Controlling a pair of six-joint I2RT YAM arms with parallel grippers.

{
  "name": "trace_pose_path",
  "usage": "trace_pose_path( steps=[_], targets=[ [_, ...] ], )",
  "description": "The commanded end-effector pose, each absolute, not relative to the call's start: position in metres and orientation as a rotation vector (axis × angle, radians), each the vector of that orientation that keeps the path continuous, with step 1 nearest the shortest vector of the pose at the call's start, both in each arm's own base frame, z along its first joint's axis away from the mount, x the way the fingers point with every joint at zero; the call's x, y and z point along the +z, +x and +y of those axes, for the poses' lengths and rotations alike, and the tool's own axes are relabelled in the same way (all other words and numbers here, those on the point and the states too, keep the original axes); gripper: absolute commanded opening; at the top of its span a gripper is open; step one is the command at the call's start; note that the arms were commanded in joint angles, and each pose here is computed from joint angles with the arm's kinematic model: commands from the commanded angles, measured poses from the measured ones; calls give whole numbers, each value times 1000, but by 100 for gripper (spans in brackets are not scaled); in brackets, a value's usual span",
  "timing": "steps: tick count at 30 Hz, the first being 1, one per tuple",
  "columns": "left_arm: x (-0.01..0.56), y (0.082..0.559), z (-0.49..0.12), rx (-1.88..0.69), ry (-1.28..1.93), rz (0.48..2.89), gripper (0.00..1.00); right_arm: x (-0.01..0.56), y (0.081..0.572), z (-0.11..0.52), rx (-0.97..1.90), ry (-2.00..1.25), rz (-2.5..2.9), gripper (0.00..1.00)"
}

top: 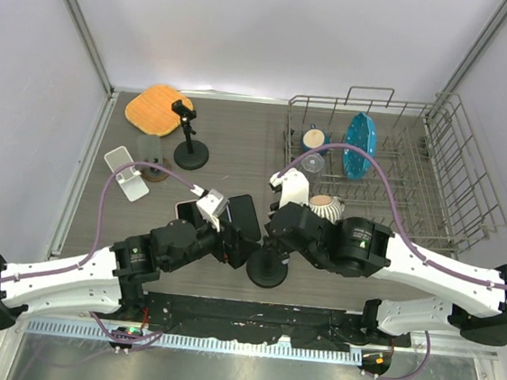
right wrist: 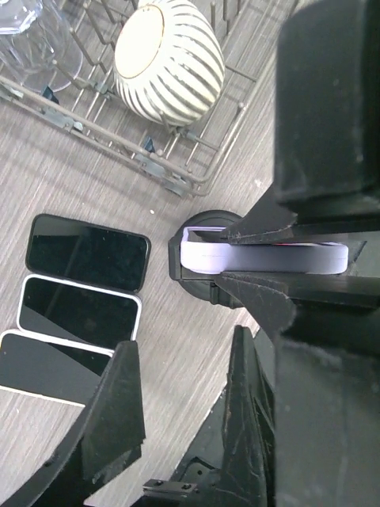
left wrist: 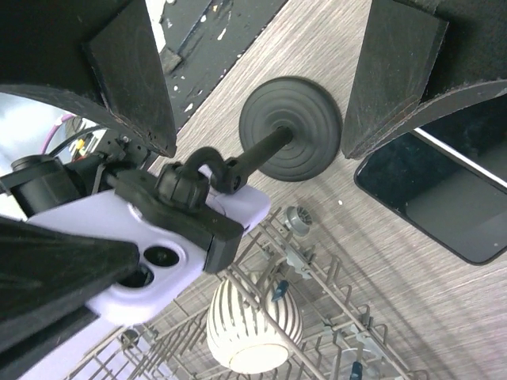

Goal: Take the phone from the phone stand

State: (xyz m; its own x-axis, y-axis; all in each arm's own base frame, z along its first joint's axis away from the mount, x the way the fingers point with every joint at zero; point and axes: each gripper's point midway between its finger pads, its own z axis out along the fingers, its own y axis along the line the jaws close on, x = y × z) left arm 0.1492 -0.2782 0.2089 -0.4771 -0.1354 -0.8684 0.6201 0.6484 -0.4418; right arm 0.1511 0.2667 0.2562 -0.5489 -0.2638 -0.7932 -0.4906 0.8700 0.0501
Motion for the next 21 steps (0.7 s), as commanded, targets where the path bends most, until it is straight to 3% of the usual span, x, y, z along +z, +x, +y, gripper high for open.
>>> trace_pose_path(
  steps=[1, 4, 13, 19, 21],
  targets=[
    [206, 145, -285, -938, 523, 1802, 89, 256, 154, 261, 322, -531, 2164, 13],
    [203, 139, -296, -952, 636, 1761, 89, 256, 153, 260, 326, -531, 2163, 9],
    [202, 153, -321, -948, 648, 1653, 87, 254, 149, 261, 357, -538, 2152, 8],
    [199, 154, -344, -979, 693, 1648, 76, 251, 149, 261, 354, -541, 2139, 8],
    [199, 154, -348, -994, 696, 1641, 67, 251, 148, 260, 358, -540, 2131, 9]
  ],
)
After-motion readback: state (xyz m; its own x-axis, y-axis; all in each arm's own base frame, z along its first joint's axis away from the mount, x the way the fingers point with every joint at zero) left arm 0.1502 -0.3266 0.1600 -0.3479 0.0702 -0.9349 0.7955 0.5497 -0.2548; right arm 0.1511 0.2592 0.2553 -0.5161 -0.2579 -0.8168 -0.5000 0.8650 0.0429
